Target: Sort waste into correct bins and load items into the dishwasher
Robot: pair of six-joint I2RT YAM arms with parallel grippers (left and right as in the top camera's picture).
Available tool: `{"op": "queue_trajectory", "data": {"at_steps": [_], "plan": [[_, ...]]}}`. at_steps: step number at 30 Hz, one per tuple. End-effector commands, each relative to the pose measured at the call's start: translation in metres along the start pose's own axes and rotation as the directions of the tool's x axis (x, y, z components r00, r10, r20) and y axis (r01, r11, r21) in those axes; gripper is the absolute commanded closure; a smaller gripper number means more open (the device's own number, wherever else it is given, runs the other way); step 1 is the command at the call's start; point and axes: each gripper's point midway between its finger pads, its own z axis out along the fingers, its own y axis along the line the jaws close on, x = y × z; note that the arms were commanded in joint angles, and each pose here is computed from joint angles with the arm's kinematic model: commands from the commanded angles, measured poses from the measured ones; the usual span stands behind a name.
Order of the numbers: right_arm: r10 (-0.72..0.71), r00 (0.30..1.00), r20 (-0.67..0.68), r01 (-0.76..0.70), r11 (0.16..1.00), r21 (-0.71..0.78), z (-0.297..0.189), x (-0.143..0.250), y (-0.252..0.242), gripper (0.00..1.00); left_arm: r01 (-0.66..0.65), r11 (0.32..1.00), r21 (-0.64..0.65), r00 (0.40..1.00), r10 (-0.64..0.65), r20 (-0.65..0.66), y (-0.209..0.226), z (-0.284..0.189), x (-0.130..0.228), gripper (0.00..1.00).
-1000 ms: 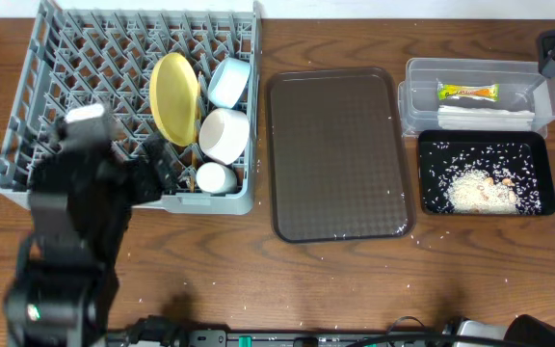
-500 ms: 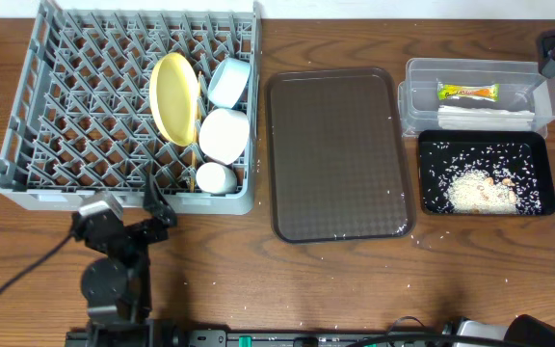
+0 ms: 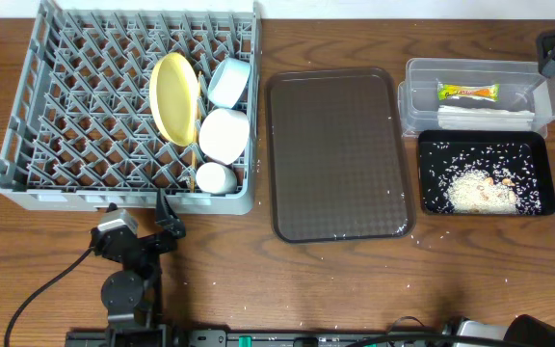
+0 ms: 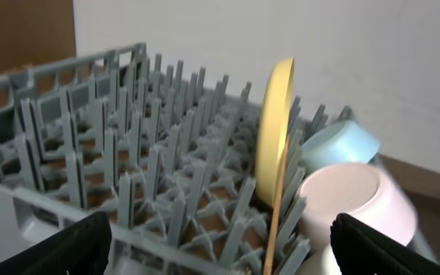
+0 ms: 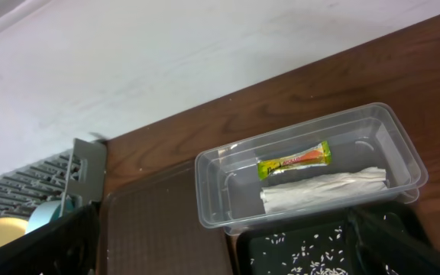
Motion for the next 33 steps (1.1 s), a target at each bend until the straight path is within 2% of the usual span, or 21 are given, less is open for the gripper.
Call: {"op": "queue_trajectory", "data": {"at_steps": [1, 33], "plan": [[0.017, 1.0, 0.0, -0.017, 1.0, 0.001, -0.0006, -0.0006, -0.003, 0.01, -0.01, 1.0, -0.026, 0.998, 0.009, -0.066, 0.0081, 0.0018, 0.025, 0.07], [0.017, 1.0, 0.0, -0.017, 1.0, 0.001, -0.0006, -0.0006, -0.003, 0.01, -0.025, 0.999, -0.025, 0.997, 0.024, -0.067, 0.0081, 0.002, 0.0251, 0.07]]}}
